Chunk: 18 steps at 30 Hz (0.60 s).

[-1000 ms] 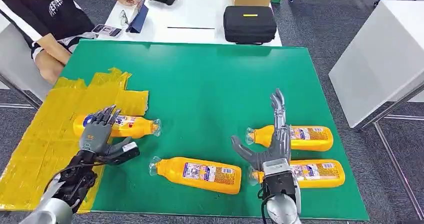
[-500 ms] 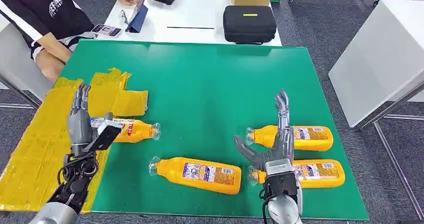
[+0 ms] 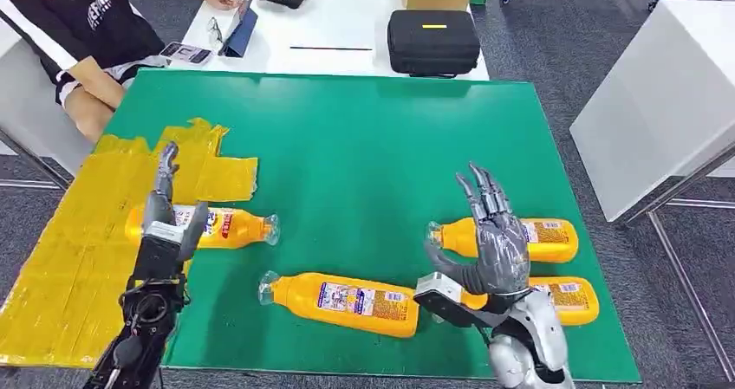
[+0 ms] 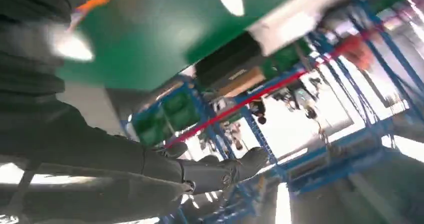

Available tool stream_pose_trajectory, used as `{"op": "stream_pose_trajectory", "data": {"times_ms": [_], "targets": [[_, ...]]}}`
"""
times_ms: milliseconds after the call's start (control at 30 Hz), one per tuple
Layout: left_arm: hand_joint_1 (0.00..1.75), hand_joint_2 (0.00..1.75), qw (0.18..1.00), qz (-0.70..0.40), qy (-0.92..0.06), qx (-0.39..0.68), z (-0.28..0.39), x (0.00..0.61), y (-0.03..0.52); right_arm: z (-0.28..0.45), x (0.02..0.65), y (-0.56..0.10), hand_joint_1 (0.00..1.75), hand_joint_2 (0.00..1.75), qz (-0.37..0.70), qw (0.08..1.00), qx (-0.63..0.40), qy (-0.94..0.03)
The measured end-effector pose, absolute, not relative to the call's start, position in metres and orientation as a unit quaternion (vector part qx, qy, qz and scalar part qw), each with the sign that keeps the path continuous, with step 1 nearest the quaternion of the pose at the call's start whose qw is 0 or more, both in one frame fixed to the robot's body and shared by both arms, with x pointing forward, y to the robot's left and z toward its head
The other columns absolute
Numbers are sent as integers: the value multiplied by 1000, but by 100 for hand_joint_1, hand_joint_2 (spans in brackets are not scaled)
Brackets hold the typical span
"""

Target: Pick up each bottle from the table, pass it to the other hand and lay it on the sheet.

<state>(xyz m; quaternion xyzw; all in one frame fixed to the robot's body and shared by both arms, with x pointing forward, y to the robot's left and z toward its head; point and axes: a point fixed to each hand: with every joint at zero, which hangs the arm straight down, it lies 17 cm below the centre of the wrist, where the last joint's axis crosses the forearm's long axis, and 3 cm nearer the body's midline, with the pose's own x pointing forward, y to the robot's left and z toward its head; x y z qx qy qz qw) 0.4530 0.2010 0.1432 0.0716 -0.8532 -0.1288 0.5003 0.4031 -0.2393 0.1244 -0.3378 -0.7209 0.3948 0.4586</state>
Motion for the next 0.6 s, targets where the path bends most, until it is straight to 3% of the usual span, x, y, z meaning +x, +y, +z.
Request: {"op": "stream_pose_trajectory", "data": {"times_ms": [233, 600], "targets": [[0, 175, 514, -107, -851, -18, 144, 444, 169, 97, 404, -292, 0, 175, 458, 469, -365, -661], [0, 175, 531, -80, -840, -74, 135, 435, 164, 43, 391, -371, 0, 175, 520, 531, -357, -566]]}}
